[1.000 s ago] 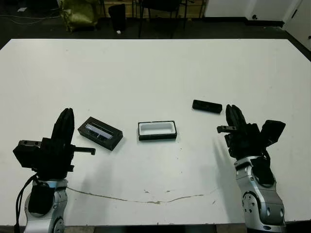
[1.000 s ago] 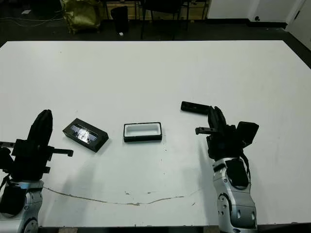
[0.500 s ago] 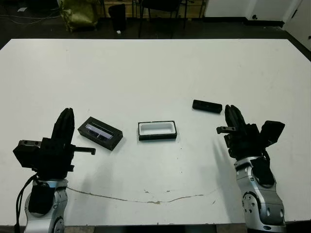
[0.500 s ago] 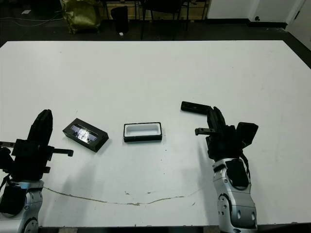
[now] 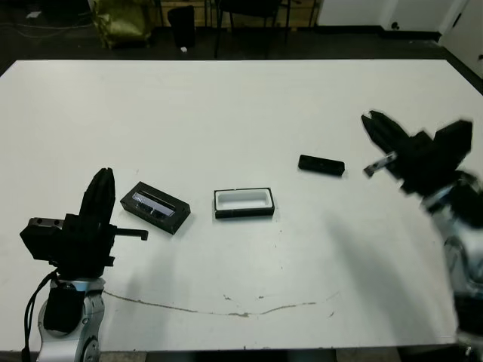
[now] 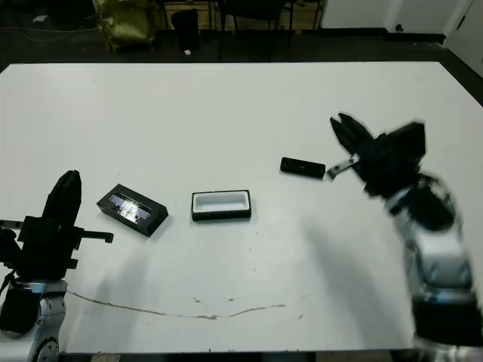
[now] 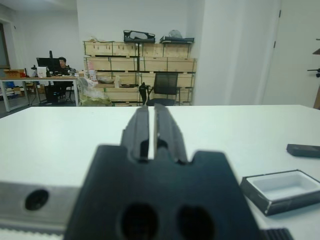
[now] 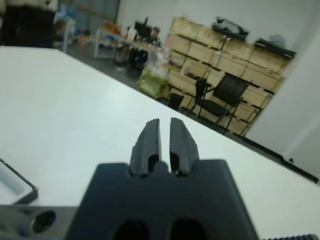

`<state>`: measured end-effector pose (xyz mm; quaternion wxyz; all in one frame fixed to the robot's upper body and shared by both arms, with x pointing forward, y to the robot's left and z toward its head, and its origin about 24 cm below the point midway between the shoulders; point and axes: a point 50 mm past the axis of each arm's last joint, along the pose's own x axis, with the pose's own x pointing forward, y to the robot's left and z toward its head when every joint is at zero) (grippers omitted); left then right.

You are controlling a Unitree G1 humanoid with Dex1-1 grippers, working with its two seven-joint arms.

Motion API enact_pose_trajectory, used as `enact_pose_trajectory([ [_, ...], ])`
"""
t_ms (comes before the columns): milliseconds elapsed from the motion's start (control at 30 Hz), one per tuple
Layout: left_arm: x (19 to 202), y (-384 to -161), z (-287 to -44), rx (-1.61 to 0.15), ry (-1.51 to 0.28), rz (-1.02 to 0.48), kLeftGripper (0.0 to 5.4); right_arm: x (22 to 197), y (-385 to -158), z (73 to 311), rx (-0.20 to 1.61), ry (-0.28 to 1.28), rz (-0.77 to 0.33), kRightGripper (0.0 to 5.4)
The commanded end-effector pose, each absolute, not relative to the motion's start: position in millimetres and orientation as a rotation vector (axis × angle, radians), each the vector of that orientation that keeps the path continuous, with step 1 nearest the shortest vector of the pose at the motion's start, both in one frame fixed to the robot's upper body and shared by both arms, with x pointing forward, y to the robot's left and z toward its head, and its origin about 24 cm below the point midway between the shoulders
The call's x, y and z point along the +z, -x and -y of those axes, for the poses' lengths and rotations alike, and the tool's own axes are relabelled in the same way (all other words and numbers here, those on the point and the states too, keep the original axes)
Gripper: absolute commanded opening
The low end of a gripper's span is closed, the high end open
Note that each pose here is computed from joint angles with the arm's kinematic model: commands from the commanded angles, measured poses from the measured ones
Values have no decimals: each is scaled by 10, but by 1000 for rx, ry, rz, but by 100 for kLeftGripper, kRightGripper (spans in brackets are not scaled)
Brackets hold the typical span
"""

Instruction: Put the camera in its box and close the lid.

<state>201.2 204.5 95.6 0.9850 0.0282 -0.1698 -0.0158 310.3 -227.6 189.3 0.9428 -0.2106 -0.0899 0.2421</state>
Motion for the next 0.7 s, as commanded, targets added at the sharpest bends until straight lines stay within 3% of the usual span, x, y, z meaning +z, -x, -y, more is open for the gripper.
enact_pose_trajectory([
  [33,913,-2005,-2075,-34,-57,312,0,1975,-3275,2331,545,541,120,10],
  [233,905,-2002,-2092,-32,-67,313,0,2050,-3602,2362,625,721,10,125],
  [433,900,-1996,-2104,-28,-82,302,0,1986,-3805,2347,690,821,-93,258],
  [700,902,-1986,-2122,-29,-84,302,0,1901,-3886,2300,874,931,-383,440],
])
